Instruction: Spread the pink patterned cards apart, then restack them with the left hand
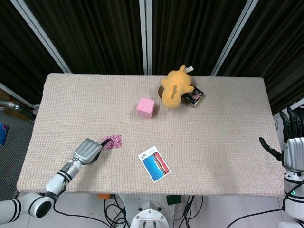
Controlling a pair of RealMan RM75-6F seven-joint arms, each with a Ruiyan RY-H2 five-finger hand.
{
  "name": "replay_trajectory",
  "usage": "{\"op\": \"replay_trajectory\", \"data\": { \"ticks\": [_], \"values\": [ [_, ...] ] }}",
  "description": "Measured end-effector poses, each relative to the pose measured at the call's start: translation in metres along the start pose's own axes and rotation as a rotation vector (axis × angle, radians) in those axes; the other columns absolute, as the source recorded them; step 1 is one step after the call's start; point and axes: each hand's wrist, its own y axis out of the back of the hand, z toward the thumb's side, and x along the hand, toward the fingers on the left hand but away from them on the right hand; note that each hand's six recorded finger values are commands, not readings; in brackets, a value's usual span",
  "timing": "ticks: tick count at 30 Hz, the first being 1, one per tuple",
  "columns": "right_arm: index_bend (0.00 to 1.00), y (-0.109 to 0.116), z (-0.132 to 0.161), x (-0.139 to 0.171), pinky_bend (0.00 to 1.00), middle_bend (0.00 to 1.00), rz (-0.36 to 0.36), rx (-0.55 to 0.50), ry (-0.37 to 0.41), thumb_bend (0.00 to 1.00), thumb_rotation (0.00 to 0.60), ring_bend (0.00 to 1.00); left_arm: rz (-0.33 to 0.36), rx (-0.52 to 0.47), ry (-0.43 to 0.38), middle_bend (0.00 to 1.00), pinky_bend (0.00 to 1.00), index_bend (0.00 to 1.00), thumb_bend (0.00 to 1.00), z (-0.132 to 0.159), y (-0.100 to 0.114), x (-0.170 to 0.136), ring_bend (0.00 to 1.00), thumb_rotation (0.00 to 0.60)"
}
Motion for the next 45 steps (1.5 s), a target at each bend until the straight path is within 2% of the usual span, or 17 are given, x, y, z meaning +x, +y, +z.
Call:
{"op": "replay_trajectory", "data": {
  "ticks": [11,22,36,41,45],
  "values": [
    [0.0,0.001,-0.005,0.002,0.0,0.0,-0.004,0.004,-0.013,0.44,0.6,0.0,-0.052,0.018,0.0,0.93,0.89,0.1,0.8,-0.002,-0.01,0.002,0.93,0.6],
    [0.0,0.0,-0.005,0.003,0.0,0.0,0.0,0.007,-0.014,0.44,0.6,0.0,-0.039,0.04,-0.035,0.94,0.89,0.12,0.8,0.008,-0.011,-0.014,0.93,0.6],
    [0.0,0.001,-0.004,0.004,0.0,0.0,0.004,0.012,-0.014,0.44,0.6,0.0,-0.066,0.056,-0.099,0.94,0.89,0.14,0.81,0.028,-0.02,-0.037,0.93,0.6],
    [0.0,0.001,-0.003,0.004,0.0,0.0,0.004,0.011,-0.013,0.44,0.6,0.0,-0.05,0.058,-0.102,0.94,0.89,0.14,0.81,0.03,-0.017,-0.037,0.93,0.6],
    [0.0,0.002,-0.004,0.004,0.0,0.0,0.001,0.012,-0.014,0.44,0.6,0.0,-0.003,0.052,-0.09,0.94,0.89,0.13,0.81,0.028,-0.008,-0.036,0.93,0.6]
  ]
}}
